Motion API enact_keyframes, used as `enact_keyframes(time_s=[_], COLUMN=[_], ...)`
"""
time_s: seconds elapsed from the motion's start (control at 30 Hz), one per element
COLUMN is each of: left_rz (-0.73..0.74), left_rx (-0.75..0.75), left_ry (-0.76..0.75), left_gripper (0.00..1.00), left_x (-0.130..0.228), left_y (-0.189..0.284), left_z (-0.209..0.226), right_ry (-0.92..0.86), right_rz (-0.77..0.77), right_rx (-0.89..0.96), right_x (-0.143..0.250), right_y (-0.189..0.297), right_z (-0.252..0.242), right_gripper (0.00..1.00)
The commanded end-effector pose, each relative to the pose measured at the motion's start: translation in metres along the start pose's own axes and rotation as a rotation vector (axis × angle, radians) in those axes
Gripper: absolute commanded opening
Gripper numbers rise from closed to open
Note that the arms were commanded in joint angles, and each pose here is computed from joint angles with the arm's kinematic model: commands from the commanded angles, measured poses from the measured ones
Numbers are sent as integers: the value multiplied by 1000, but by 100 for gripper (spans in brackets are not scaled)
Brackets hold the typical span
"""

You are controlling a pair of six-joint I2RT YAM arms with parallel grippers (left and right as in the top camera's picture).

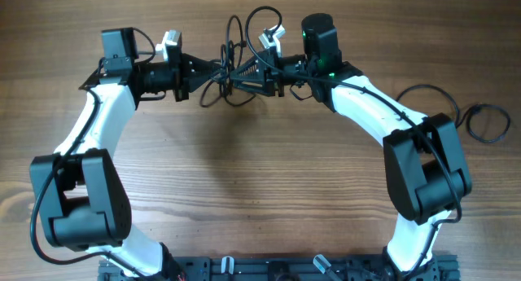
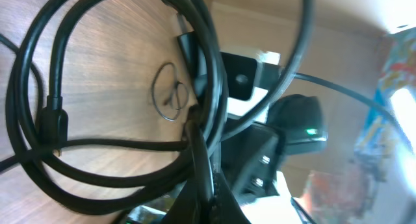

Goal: Untangle cables

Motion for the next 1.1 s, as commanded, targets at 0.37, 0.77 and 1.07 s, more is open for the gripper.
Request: enact_keyframes(time_s=[0.37, 0.77, 1.07], left_rz=[-42, -30, -12], left_rx=[-54, -61, -61], left_ry=[-190, -196, -156], left_gripper=[4, 4, 4], left_x=[-2, 2, 6], left_y=[-1, -1, -1], left_z=[-5, -2, 1], right_ry=[20, 13, -11], right_rz=[-16, -147, -169], right_rx=[31, 72, 77], right_x=[6, -10, -12], right_y=[-11, -4, -3], right_z=[5, 0, 0], right_gripper=[34, 25, 24])
Point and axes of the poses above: each gripper's point midway between its finger pads, its own y axis back along the fingers, its own z axis along the line the jaws close on, x = y × z, the point moved 7 cm from there along y, back along the fingers, and after that the axes turned 5 degrees about -y, right-handed, at the moved point
